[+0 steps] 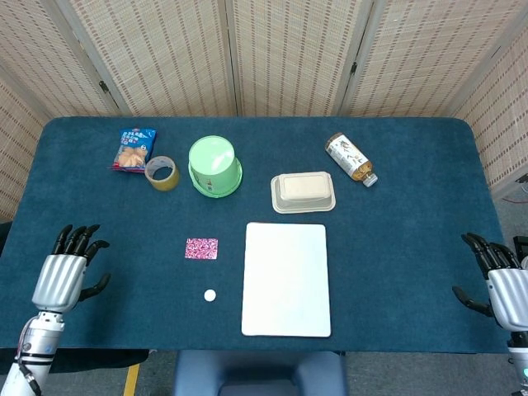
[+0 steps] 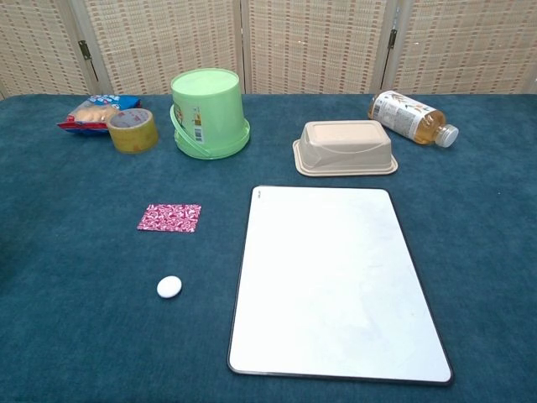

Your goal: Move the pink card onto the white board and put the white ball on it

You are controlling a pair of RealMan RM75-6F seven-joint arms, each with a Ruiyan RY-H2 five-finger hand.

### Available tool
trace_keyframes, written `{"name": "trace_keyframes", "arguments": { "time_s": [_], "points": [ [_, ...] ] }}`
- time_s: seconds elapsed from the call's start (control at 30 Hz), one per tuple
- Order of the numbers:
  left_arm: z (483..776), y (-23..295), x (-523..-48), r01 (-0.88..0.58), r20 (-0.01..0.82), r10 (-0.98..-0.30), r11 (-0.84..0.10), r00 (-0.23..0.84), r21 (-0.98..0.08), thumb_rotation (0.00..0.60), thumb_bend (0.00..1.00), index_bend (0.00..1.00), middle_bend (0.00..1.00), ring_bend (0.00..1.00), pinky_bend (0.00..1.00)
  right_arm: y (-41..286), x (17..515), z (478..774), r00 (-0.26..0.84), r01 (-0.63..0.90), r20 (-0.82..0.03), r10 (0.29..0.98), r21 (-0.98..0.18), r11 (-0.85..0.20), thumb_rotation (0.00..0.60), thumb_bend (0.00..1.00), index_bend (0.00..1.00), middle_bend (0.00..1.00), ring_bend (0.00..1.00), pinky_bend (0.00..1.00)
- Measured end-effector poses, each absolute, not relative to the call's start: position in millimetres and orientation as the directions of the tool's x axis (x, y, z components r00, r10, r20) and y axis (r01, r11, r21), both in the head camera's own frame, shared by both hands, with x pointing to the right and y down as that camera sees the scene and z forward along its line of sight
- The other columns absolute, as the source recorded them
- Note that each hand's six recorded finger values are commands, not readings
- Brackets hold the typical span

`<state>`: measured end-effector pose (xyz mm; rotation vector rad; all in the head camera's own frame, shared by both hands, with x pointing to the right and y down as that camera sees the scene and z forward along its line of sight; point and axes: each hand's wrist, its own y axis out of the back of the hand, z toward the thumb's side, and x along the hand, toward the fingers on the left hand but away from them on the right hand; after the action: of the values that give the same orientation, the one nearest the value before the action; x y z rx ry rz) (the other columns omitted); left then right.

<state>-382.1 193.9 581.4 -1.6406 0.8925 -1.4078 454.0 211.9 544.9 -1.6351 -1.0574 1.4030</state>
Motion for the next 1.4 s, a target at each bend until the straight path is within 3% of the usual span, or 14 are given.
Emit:
{"name": "trace_keyframes", "arguments": {
  "time_s": [0.3,0.67,1.13,1.4],
  "points": [
    [606,165,-337,-0.037,0.494,-0.830,-0.520,0.259,-0.853,0.600,0.36,0.31,0.15,0.12,0.00,214,456,543,0.062,0.128,-0.392,0.918,-0.909,-0.397,0.600,0.25,0.10,0.15,0.20,0.16],
    [649,139,-265,0.022,0.593,-0.710,-0.634,0.379,-0.773,0.600,0.35,0.29,0.12,0.05,0.00,217,458,543,0.055,0.131,-0.396,0.917,-0.907,-0.400,0.600,0.25,0.10,0.15,0.20,0.16],
    [713,140,-226,0.130,0.731,-0.603,-0.737,0.318,-0.664,0.600,0.35,0.25,0.10,0.03,0.00,222,468,542,0.024,0.136,-0.398,0.917,-0.907,-0.398,0.600,0.25,0.10,0.15,0.20,0.16],
    [727,142,-220,0.152,0.743,-0.602,-0.738,0.294,-0.658,0.600,0.35,0.26,0.10,0.03,0.00,223,470,544,0.022,0.140,-0.401,0.916,-0.906,-0.400,0.600,0.24,0.10,0.15,0.20,0.16]
  ]
}}
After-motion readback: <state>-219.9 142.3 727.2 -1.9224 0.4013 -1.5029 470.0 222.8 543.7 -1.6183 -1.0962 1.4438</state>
